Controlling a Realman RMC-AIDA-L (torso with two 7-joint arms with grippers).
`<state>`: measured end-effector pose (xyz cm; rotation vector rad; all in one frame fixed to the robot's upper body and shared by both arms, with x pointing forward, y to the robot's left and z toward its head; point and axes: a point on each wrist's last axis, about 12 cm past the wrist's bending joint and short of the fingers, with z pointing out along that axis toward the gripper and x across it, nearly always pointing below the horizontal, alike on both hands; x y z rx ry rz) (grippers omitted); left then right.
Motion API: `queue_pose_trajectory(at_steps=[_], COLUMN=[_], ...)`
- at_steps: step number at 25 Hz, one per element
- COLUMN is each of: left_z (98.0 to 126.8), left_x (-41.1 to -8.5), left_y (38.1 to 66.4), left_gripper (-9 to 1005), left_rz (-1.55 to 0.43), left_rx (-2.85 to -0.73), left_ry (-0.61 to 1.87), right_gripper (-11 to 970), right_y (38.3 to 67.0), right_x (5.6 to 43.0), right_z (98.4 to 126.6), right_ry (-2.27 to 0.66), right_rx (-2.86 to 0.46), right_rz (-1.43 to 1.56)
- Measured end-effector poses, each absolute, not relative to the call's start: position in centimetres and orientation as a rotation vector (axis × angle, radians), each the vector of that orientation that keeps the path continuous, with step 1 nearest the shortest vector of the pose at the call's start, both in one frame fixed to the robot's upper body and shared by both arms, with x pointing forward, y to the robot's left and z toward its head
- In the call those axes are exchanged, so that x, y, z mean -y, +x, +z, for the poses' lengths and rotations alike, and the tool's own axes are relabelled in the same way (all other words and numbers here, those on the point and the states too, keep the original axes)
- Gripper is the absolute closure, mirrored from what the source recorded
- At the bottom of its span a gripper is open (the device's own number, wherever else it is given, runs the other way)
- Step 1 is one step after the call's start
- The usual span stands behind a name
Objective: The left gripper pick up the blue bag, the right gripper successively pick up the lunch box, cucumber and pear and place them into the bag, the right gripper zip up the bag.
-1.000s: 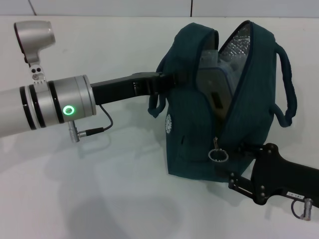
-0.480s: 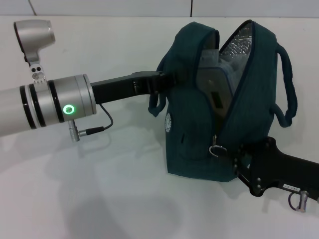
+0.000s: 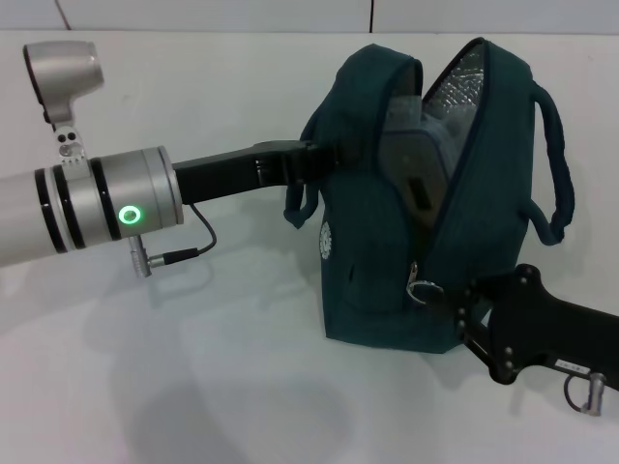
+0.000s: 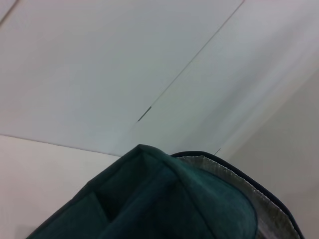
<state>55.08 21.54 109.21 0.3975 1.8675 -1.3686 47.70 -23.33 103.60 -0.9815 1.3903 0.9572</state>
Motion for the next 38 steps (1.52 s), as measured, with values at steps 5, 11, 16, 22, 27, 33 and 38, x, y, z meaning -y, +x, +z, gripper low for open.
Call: queue_pose_trajectory(at_steps=[5, 11, 16, 22, 27, 33, 38], left_z=[109.1, 109.1, 109.1, 109.2, 109.7, 109.9, 109.6], left_x=[-21.7, -21.6, -21.6, -21.6, -22.3, -24.3, -25.6], left_y=[54.9, 54.9, 54.8, 54.7, 54.2, 53.7, 53.1], left_gripper=[896, 742, 681, 584, 404, 172, 119], left_rz=[-1.370, -1.374, -1.376, -1.373, -1.364, -1.325, -1.319], left_rx=[-1.869, -1.869, -1.868, -1.841, -1.728, -1.647, -1.607], left_ry=[0.390, 0.394, 0.390, 0.412, 0.414, 0.353, 0.311], right_gripper=[948, 948, 948, 947, 947, 947, 947], right_y=[47.1, 46.7, 47.2, 48.0, 48.2, 48.7, 50.2], right_x=[23.8, 24.5, 24.0, 23.5, 23.4, 23.3, 23.0], right_z=[104.0, 104.3, 104.8, 105.6, 106.0, 106.6, 107.6], right_ry=[-0.975, -0.940, -0.939, -0.940, -0.936, -0.909, -0.873], right_rx=[-1.337, -1.301, -1.270, -1.224, -1.196, -1.169, -1.146], right_rz=[0.968, 0.952, 0.958, 0.955, 0.956, 0.938, 0.903])
